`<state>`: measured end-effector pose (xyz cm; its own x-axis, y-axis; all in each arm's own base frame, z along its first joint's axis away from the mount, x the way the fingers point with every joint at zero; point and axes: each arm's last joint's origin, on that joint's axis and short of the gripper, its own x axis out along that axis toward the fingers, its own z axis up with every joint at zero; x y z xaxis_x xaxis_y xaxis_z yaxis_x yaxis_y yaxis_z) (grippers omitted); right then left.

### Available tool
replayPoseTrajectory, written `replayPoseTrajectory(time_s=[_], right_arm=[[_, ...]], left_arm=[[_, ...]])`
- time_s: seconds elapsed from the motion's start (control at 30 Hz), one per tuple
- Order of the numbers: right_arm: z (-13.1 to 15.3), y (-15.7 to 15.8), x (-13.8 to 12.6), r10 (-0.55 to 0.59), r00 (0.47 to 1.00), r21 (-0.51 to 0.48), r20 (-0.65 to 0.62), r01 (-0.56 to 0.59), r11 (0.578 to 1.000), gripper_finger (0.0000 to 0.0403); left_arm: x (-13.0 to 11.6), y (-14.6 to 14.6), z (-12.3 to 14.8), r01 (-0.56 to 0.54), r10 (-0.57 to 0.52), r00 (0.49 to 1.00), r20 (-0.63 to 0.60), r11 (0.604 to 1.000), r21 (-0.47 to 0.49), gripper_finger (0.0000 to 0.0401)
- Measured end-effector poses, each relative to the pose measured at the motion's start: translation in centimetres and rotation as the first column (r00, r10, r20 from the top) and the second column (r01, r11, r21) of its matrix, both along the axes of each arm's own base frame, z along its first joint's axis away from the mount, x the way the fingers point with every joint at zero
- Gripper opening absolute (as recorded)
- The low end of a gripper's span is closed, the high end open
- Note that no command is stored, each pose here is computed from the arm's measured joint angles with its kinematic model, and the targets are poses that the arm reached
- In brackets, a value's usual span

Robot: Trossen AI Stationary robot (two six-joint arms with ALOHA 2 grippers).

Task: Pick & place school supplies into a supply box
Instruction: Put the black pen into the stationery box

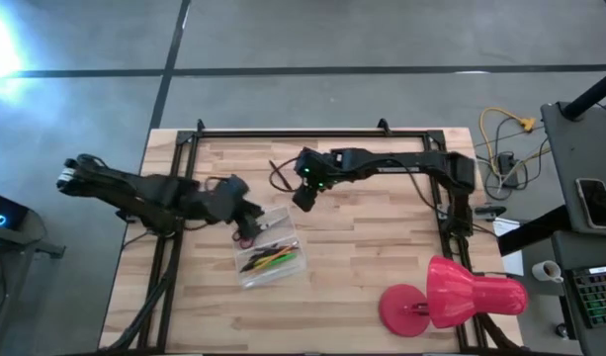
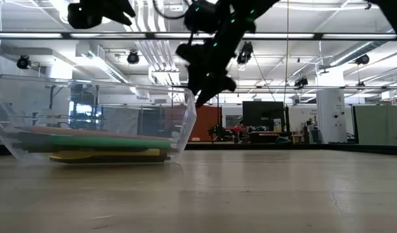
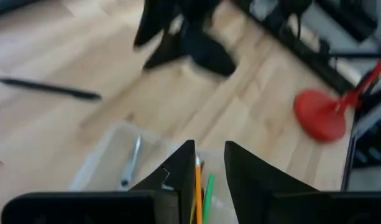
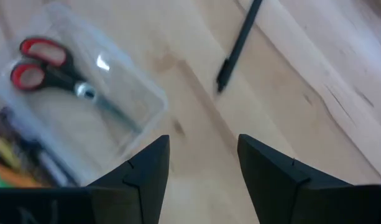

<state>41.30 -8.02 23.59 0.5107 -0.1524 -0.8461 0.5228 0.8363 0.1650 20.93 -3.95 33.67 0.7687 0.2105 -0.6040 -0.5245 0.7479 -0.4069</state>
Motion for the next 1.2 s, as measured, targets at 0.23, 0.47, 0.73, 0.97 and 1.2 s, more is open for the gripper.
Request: replayPoseTrajectory(time_s=[0.23, 0.47, 0.73, 0.97, 1.2], right_arm=[[-3.3, -2.9, 4.9, -0.040, 0.999, 0.002, -0.009, 0.040, 0.999, 0.0182], [-5.8, -4.9, 7.9, -0.145, 0.977, -0.139, -0.156, 0.123, 0.983, 0.0167], [-7.4, -6.2, 9.8, -0.123, 0.977, -0.093, -0.175, 0.108, 0.990, 0.0136], [-8.7, -7.5, 9.5, -0.160, 0.962, -0.093, -0.220, 0.142, 0.985, 0.0098], [-8.8, -7.3, 9.3, -0.134, 0.959, -0.069, -0.250, 0.120, 0.990, 0.0058]], left_arm=[[-1.5, 0.5, 1.3, -0.052, 0.051, 0.995, 0.080, 0.999, 0.004, 0.0071], [-0.9, 0.3, 0.8, -0.063, 0.063, 0.996, 0.059, 0.998, -0.008, 0.0071], [-0.4, 0.2, 0.4, -0.065, 0.065, 0.997, 0.038, 0.998, -0.006, 0.0071], [-0.4, 0.2, 0.3, -0.065, 0.065, 0.997, 0.037, 0.998, -0.006, 0.0071], [-0.4, 0.2, 0.3, -0.065, 0.065, 0.997, 0.036, 0.998, -0.005, 0.0071]])
